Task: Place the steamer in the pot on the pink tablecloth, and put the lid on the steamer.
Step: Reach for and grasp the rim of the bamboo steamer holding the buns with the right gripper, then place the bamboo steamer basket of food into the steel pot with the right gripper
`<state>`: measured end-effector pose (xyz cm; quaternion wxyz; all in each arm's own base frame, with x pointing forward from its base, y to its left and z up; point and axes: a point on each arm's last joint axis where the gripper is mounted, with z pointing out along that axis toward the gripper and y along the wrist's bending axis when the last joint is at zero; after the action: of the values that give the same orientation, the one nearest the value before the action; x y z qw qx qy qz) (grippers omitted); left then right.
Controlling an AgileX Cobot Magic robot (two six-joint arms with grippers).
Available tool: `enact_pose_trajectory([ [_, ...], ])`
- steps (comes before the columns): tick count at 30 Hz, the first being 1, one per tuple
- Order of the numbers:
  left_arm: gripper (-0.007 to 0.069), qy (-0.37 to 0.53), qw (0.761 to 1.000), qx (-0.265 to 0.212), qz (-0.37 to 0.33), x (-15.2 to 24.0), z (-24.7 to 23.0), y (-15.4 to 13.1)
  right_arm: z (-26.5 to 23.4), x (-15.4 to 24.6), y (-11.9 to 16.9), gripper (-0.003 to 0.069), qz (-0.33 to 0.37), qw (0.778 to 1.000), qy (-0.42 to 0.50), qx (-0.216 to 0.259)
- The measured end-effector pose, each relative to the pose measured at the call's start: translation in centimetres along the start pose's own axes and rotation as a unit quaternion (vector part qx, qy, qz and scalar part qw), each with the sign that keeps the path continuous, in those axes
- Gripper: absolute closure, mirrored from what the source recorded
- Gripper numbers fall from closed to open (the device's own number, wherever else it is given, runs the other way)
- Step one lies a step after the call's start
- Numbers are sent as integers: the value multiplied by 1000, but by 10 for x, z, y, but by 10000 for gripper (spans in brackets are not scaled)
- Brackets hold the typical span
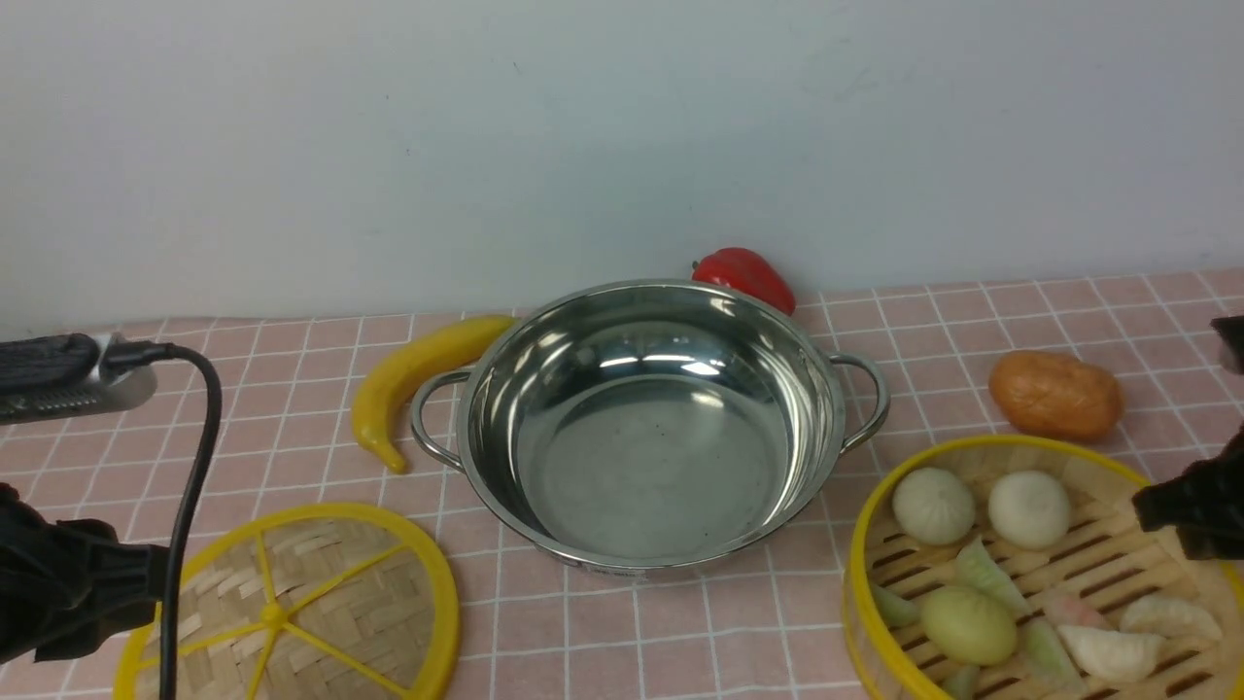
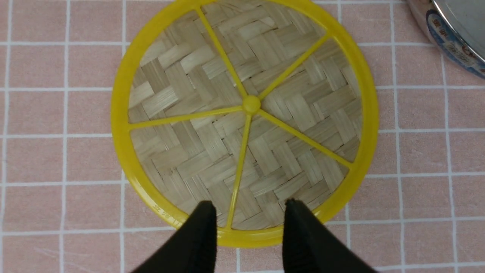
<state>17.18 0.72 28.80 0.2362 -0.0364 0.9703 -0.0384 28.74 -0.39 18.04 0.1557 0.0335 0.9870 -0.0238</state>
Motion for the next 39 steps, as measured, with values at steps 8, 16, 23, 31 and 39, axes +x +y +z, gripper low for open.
enact_pose_trajectory([
  [8,382,0,1000,0,2,0,0,0,22,4,-8,591,29,999,43,8],
  [16,382,0,1000,0,2,0,0,0,-11,17,-14,604,43,995,82,24],
  [23,382,0,1000,0,3,0,0,0,-57,31,-16,603,36,996,80,19],
  [31,382,0,1000,0,3,0,0,0,-103,8,6,603,35,993,21,-112],
  [39,382,0,1000,0,8,0,0,0,-132,-66,84,603,-44,981,-47,-181],
])
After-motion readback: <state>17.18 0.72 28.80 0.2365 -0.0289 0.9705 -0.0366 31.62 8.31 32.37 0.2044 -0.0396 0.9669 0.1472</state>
